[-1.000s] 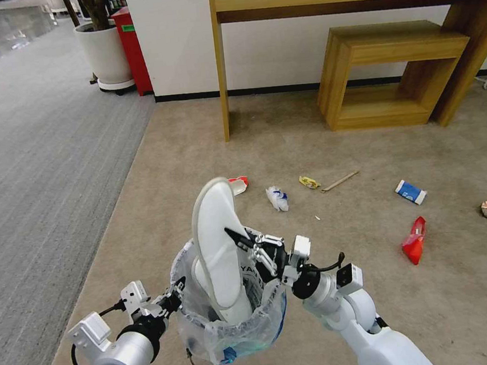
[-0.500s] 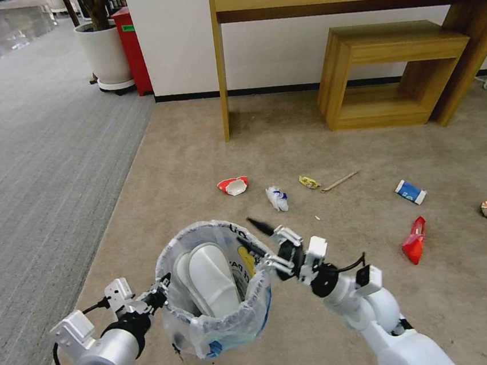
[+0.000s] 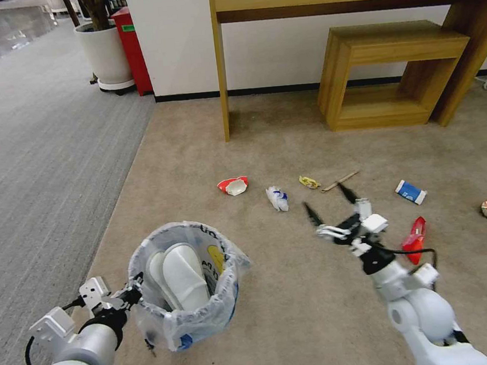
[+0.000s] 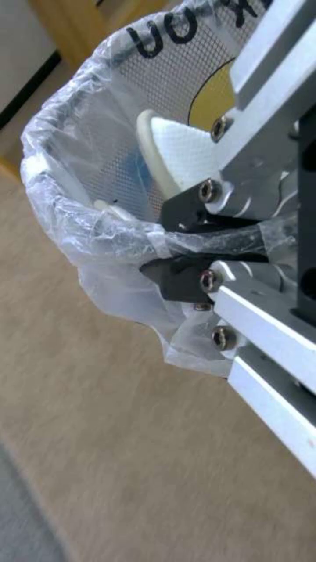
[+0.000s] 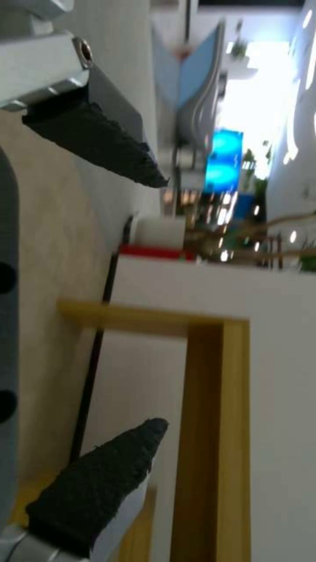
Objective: Pick up the trash bin and place the garbage on the floor into it.
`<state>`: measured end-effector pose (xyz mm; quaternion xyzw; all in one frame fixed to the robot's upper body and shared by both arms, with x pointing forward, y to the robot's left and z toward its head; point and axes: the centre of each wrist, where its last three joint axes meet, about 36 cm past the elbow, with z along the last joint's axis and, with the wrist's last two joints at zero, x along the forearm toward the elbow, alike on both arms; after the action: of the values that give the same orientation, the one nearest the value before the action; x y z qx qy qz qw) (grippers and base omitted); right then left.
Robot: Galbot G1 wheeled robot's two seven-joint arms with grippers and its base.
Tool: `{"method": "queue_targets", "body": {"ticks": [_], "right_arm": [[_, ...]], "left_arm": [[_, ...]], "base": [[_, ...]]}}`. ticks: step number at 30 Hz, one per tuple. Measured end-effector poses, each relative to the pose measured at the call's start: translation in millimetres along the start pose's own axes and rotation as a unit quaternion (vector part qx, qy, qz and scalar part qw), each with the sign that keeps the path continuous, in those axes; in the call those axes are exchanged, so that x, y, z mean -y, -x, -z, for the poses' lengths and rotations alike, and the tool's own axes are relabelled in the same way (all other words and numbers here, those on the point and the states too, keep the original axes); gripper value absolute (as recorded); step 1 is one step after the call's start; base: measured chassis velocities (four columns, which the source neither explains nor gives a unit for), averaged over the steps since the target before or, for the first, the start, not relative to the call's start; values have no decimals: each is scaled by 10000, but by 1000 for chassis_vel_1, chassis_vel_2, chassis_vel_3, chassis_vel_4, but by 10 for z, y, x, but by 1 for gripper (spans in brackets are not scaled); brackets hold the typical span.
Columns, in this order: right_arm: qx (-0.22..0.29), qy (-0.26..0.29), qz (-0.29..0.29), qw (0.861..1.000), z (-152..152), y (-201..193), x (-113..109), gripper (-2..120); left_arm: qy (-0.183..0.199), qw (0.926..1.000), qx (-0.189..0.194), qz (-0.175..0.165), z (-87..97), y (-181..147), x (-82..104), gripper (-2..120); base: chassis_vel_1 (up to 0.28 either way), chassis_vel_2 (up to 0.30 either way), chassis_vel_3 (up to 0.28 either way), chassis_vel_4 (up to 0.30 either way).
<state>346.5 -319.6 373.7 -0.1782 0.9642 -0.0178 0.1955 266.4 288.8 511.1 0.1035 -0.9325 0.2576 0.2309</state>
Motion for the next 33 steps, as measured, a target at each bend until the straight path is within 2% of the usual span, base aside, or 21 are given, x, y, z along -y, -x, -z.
{"method": "queue_targets", "body": {"ticks": [1,3,4,5,7,9,16,21,33], "right_arm": [[-72,-34,-278,9996,-10,-95,31,100],[-103,-45,-401,9991,-12,-128,43,100],[-232,-169,-879,9957,-11,-230,96,100],[-232,-169,-879,9957,-11,-230,96,100],[-447,-312,-1478,9875,10,-314,165,100],[-564,-284,-1810,9815,39,-355,206,100],[-613,-251,-1900,9796,114,-422,222,100],[-597,-220,-1811,9814,114,-449,179,100],[-557,-158,-1714,9835,40,-408,37,100]], "left_arm": [[30,9999,76,91,15,-5,-27,3],[37,9999,95,113,18,-8,-34,3],[59,9997,159,172,15,-21,-61,3],[59,9997,159,172,15,-21,-61,3],[70,9997,189,163,1,-38,-71,3],[79,9996,238,158,2,-40,-66,3],[117,9988,439,181,15,-30,-41,3],[147,9965,705,431,69,-63,-62,3],[113,9948,851,556,217,-159,-182,3]], "base": [[0,0,0,0],[0,0,0,0],[0,0,0,0],[0,0,0,0],[0,0,0,0],[0,0,0,0],[0,0,0,0],[0,0,0,0],[-76,72,70,-66]]}}
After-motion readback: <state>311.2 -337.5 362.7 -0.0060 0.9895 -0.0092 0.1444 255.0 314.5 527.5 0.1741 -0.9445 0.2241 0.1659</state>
